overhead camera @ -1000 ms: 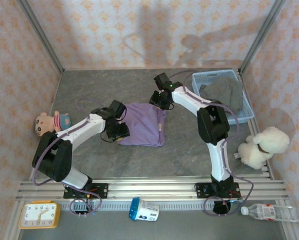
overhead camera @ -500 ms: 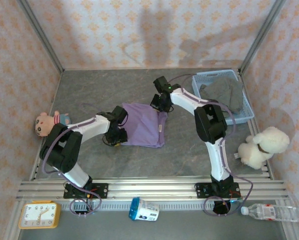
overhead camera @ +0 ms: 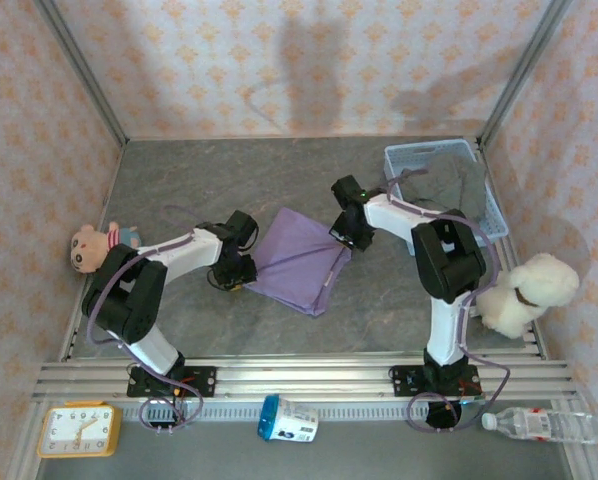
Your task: Fold and stack the mixed laundry pile
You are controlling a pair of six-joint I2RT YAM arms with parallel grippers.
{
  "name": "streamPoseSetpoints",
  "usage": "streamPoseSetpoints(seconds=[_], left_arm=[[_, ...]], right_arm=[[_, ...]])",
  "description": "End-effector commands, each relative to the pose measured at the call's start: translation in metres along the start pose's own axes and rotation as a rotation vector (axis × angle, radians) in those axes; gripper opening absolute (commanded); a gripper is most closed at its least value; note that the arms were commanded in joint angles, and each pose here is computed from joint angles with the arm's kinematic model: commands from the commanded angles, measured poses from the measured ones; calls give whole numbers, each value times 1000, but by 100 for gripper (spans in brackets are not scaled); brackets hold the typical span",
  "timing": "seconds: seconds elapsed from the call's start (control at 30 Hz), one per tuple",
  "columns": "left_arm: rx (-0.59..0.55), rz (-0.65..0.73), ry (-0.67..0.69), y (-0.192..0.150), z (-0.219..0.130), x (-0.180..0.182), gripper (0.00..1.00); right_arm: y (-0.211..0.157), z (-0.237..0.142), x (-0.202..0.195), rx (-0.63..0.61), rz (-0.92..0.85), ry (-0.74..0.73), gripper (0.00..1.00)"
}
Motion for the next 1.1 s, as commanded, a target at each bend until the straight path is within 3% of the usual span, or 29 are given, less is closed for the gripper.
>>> streamPoseSetpoints(seconds=[0.0, 0.17, 0.3, 0.5, 0.8, 1.07], left_arm=[[1, -6, 120, -2, 16, 21, 31], [-28, 30, 92, 4, -5, 12, 40], [-76, 50, -23, 12, -45, -11, 48], [-135, 85, -205, 29, -87, -55, 51], [-137, 124, -273, 67, -74, -116, 46], [-81, 117, -242, 82, -30, -137, 42]], right_arm=[[17, 8, -8, -63, 24, -73, 1], [15, -10, -4, -71, -5, -32, 17], [11, -42, -8, -99, -63, -7, 35], [-22, -72, 8, -30, -203, 79, 38], [-103, -54, 27, 124, -353, 109, 40], [-117, -35, 18, 156, -320, 127, 45]])
Point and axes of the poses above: each hand's point on the last joint's axis, 136 mm out from that joint toward the fingers, its own z axis out along the fingers, its own x axis along the line the jaws close on, y = z × x, the point moved 3 cm from there along -z, back along the fingers, and after that the axes turned 7 degrees about -z, right-handed, at the moved point
